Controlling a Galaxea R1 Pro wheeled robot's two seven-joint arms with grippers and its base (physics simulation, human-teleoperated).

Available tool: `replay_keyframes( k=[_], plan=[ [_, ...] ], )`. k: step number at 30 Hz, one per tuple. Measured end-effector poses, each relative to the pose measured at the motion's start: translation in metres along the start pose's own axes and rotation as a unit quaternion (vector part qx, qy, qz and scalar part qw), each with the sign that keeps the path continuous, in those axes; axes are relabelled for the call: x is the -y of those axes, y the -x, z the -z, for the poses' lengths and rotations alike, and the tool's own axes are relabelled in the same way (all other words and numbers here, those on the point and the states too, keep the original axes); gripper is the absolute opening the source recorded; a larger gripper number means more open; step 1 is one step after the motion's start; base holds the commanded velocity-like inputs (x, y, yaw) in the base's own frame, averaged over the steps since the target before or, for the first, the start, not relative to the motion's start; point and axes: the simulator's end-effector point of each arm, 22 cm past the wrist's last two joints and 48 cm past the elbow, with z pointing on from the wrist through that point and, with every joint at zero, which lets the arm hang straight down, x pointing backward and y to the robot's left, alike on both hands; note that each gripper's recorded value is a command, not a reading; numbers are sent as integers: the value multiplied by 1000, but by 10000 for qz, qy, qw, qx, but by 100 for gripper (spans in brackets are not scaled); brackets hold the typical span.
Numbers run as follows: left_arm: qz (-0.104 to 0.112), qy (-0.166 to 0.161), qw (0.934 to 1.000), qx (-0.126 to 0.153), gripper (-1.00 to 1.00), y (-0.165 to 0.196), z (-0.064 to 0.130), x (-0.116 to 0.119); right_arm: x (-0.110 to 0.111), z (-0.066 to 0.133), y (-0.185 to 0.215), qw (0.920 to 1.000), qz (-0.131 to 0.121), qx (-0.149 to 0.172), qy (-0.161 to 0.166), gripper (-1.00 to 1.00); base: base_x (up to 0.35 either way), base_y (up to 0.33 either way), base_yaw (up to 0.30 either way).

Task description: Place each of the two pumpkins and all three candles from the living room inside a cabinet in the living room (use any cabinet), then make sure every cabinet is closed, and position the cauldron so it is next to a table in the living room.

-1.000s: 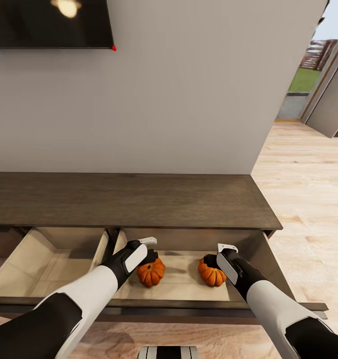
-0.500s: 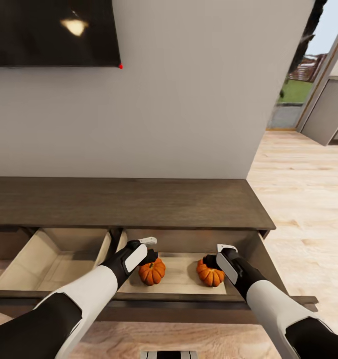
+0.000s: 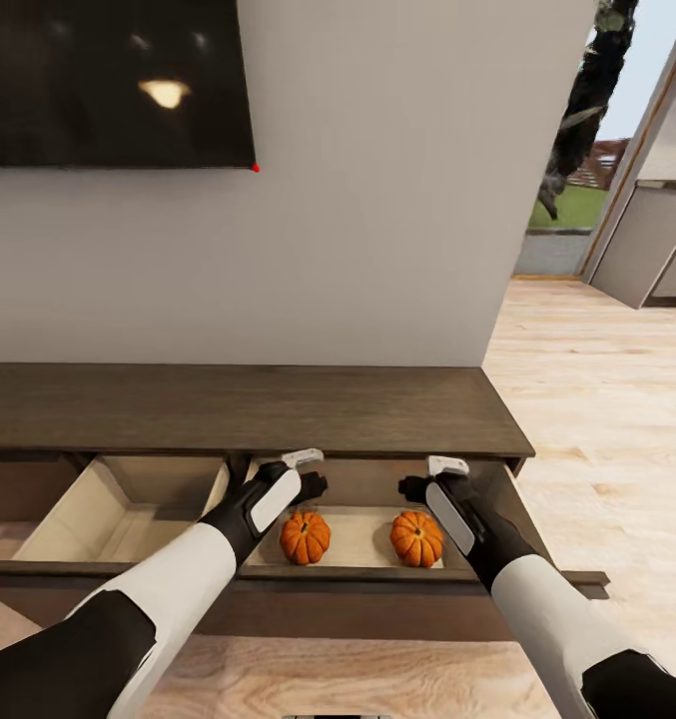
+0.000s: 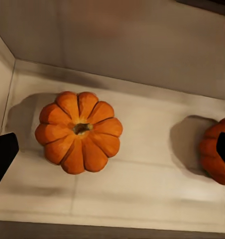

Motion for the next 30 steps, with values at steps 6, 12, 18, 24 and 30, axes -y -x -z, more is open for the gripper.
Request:
replay_keyframes(
  k=[6,12,18,24,30],
  plan=[
    [-51,-401,9965,727,100,61,40,26,-6,35,26,9984,-82,560,-67,100,-249,0,0],
    [-117,-881,9817,1685,100,107,103,19,-9,104,37,9899,-398,1357,-127,100,-333,34,0],
    [-185,-1036,9739,2009,100,113,135,16,-12,127,42,9866,-405,1578,-109,100,-275,28,0],
    [-127,-723,9686,2374,100,116,174,4,-24,160,61,9796,-323,1985,-20,100,-60,3,0],
    [-137,-586,9657,2525,100,116,196,3,-23,175,69,9770,-332,2108,-39,100,-84,0,0]
  ],
)
